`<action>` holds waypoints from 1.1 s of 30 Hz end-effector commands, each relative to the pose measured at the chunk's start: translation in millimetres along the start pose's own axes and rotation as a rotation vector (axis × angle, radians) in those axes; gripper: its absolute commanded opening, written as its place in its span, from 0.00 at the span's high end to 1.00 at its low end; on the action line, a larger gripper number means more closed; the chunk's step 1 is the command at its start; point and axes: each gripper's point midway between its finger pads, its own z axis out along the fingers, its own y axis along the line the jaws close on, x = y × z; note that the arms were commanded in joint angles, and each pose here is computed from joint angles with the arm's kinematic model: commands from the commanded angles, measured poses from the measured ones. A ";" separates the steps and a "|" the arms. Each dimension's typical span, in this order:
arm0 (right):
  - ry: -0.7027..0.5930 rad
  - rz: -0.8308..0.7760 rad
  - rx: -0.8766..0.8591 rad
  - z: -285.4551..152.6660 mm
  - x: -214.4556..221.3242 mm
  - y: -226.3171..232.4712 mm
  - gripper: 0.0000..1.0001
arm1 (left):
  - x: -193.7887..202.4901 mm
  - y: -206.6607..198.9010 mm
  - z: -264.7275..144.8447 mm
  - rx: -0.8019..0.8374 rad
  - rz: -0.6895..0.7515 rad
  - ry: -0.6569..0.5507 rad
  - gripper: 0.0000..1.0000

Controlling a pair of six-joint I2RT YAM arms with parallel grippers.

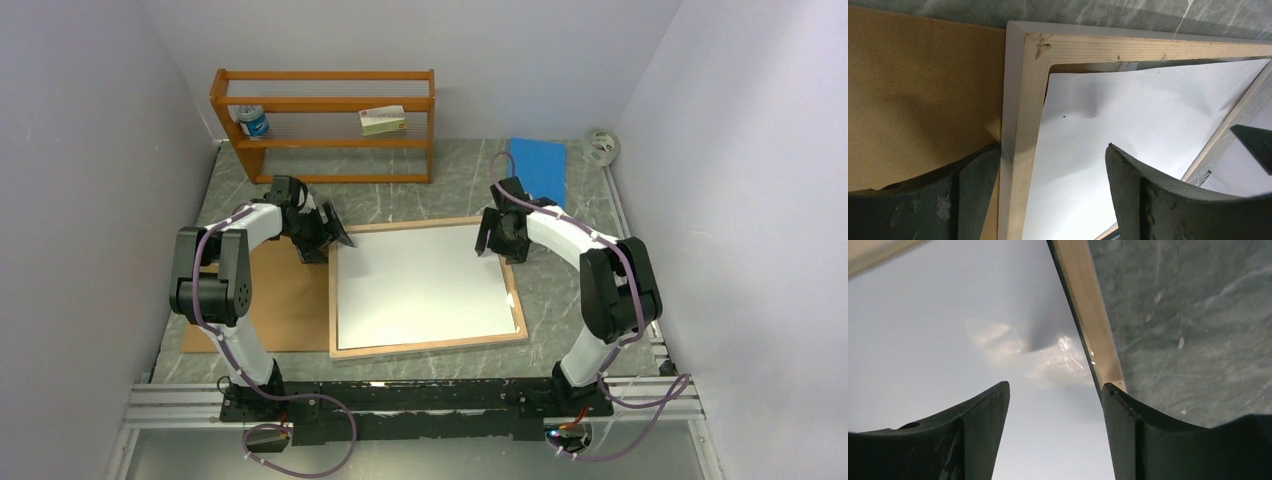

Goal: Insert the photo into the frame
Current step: Adjust the photo frame at the center of the board.

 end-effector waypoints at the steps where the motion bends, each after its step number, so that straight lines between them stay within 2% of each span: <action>1: 0.075 0.001 0.018 0.0 31.5 -7.2 0.29 | 10.3 9.0 3.5 -0.019 -0.007 0.019 0.16; 9: 0.126 -0.002 0.071 17.9 53.3 -17.3 0.33 | 11.9 9.5 3.5 -0.015 -0.013 0.022 0.17; 16: 0.121 -0.007 0.000 18.8 52.2 -5.4 0.32 | 14.2 4.9 4.0 0.020 -0.029 0.044 0.18; 24: -0.052 -0.004 -0.134 -30.0 4.5 24.3 0.30 | 1.2 3.3 -7.4 0.008 -0.024 0.003 0.18; 28: -0.133 0.024 -0.056 -45.3 -12.9 10.8 0.29 | -1.0 2.5 -11.8 0.012 -0.024 -0.009 0.18; 33: -0.121 0.033 0.028 -42.4 -4.3 -9.4 0.29 | 1.4 4.2 -13.9 0.011 -0.030 -0.016 0.19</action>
